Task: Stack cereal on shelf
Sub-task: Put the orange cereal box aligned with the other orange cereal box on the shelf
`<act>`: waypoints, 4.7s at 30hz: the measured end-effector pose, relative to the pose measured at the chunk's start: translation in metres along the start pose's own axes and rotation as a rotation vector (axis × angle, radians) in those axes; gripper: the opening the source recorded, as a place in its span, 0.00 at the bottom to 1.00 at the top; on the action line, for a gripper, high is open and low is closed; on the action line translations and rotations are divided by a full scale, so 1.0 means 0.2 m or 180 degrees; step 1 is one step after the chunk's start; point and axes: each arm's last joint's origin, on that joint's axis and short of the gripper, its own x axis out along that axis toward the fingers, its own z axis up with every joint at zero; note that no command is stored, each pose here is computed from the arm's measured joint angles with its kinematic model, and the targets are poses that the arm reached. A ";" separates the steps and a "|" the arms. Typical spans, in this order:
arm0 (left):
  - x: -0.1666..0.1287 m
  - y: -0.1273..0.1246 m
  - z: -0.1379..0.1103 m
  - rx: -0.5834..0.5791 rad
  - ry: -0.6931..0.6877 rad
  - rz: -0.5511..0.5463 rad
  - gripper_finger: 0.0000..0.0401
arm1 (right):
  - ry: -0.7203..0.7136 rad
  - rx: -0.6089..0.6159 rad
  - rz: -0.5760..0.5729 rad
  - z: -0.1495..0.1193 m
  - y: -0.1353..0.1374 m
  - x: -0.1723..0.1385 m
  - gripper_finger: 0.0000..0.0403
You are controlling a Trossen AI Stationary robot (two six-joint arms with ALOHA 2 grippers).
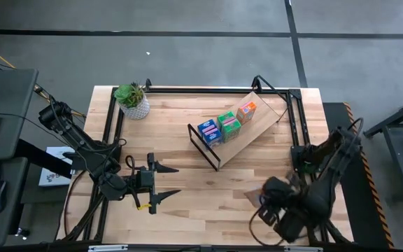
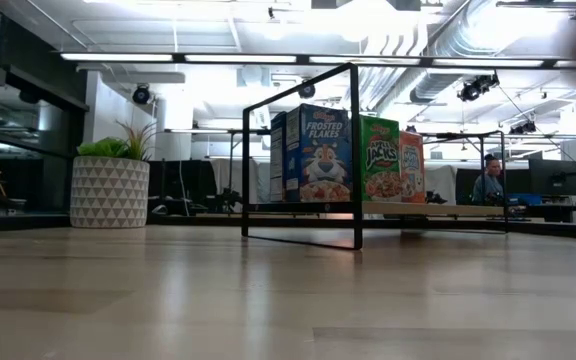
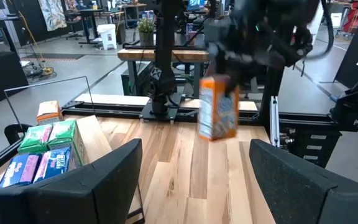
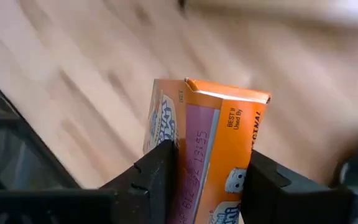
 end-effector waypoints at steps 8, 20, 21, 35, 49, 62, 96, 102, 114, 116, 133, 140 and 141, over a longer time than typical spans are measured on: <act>0.00 0.00 0.00 0.0010 0.0008 0.0000 0.72 | -0.0358 -0.0955 -0.0233 0.40 -0.06 0.05 0.34; 0.00 0.00 -0.02 0.0016 0.0090 0.0013 0.72 | 0.0313 -0.1804 -0.0782 0.71 -0.35 0.31 0.34; 0.00 0.00 -0.02 -0.0009 0.0099 0.0017 0.72 | 0.0276 -0.1784 -0.0841 0.71 -0.40 0.31 0.34; 0.02 0.02 -0.02 -0.0063 0.0082 0.0098 0.72 | 0.0145 -0.2533 -0.1062 0.68 -0.76 0.39 0.34; 0.03 0.03 -0.02 -0.0053 0.0094 0.0129 0.72 | 0.0203 -0.3386 -0.1060 0.78 -0.77 0.62 0.34; 0.03 0.03 -0.02 -0.0035 0.0105 0.0131 0.72 | 0.0260 -0.3103 -0.0725 0.85 -0.84 0.65 0.34; 0.03 0.03 -0.02 -0.0029 0.0111 0.0132 0.72 | 0.0161 -0.2934 -0.0509 0.93 -0.90 0.67 0.34; 0.03 0.03 -0.02 -0.0027 0.0113 0.0132 0.72 | 0.0099 -0.2920 -0.0509 0.94 -0.90 0.67 0.34; 0.03 0.03 -0.02 -0.0009 0.0128 0.0135 0.72 | 0.0083 -0.2892 -0.0705 0.94 -0.91 0.67 0.48; 0.03 0.03 -0.02 -0.0009 0.0128 0.0135 0.72 | 0.0081 -0.2893 -0.0721 0.94 -0.91 0.67 0.52; 0.03 0.03 -0.02 0.0069 0.0128 0.0133 0.72 | 0.0387 -0.3073 -0.0982 0.91 -0.94 0.64 0.58; 0.03 0.03 -0.02 0.0070 0.0128 0.0133 0.72 | 0.0088 -0.3059 -0.0932 0.96 -0.91 0.63 0.58; 0.03 0.03 -0.02 0.0071 0.0128 0.0133 0.72 | 0.0074 -0.3077 -0.0931 0.96 -0.91 0.63 0.58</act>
